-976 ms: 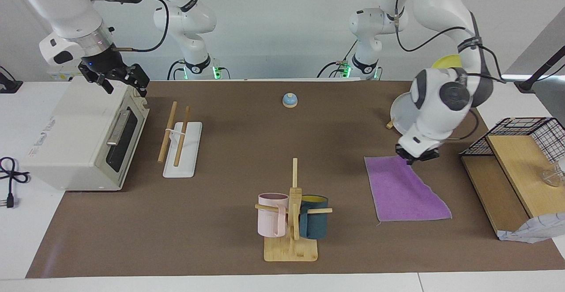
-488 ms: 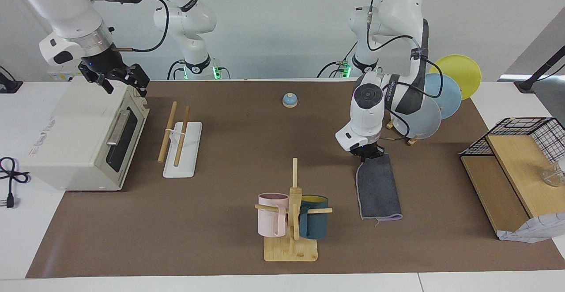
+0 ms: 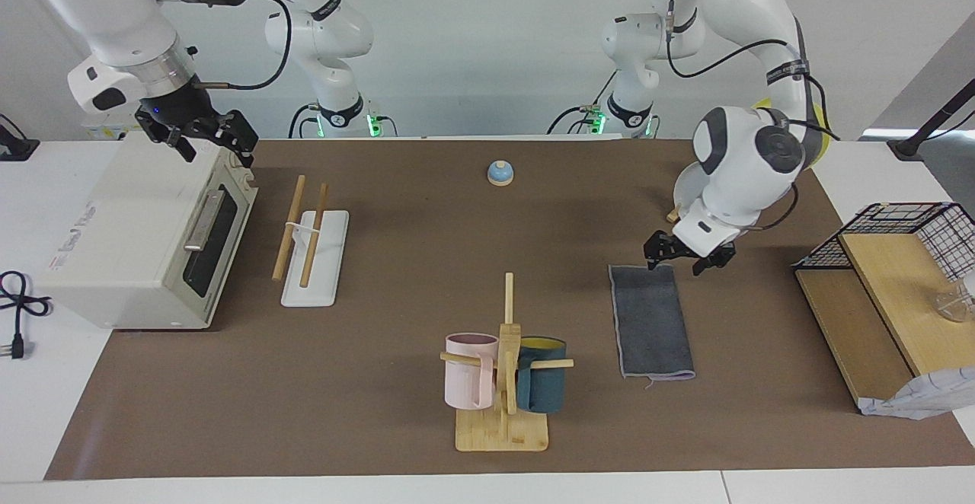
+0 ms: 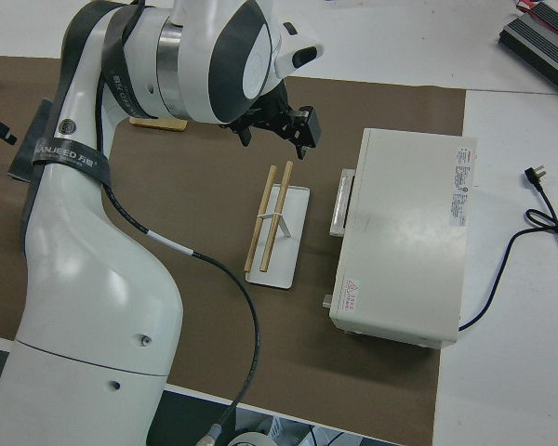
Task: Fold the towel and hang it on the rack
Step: 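Grasp the towel edge with the left gripper and lift it, then raise the hanging towel with the left gripper while the right gripper approaches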
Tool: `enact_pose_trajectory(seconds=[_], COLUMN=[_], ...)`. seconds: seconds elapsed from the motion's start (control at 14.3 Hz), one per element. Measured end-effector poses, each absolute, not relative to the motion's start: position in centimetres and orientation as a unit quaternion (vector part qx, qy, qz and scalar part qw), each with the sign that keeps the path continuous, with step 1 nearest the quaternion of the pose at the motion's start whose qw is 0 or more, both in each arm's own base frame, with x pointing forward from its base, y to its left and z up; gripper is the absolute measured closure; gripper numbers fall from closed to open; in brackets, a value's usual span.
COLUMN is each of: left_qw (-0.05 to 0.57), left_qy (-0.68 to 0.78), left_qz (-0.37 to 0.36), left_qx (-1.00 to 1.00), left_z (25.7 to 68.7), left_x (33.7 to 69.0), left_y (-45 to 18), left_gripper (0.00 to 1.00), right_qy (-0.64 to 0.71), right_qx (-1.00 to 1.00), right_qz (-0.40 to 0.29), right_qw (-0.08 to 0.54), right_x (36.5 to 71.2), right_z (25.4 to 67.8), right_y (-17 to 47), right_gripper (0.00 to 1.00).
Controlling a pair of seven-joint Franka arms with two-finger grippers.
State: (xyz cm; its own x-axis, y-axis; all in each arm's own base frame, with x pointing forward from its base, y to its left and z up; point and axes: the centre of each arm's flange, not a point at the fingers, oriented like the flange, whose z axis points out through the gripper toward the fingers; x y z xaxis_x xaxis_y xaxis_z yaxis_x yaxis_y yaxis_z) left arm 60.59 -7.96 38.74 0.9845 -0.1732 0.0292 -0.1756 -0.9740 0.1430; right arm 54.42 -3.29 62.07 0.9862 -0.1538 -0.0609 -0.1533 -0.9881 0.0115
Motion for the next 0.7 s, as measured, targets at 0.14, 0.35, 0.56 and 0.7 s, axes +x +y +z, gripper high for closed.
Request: enact_pose_trajectory(seconds=[0.14,0.35,0.56,0.7], left_qw=[0.1,0.134,0.142,0.142], left_qy=[-0.084,-0.09,-0.09,-0.091], left_qz=[0.021,0.018,0.014,0.015], left_qx=[0.991,0.987,0.986,0.986], left_z=[36.3,31.2,29.4,29.5], left_x=[61.0,61.5,61.7,61.7], left_y=[-6.2,-7.0,-7.1,-7.1], left_gripper=[0.0,0.05,0.16,0.29], right_qy=[-0.077,-0.077,-0.077,-0.077], right_qx=[0.997,0.997,0.997,0.997], right_qz=[-0.031,-0.031,-0.031,-0.031], right_qw=[0.003,0.003,0.003,0.003], right_x=[54.4,54.4,54.4,54.4], right_z=[62.1,62.1,62.1,62.1], right_y=[-3.3,-3.3,-3.3,-3.3], right_gripper=[0.0,0.0,0.0,0.0])
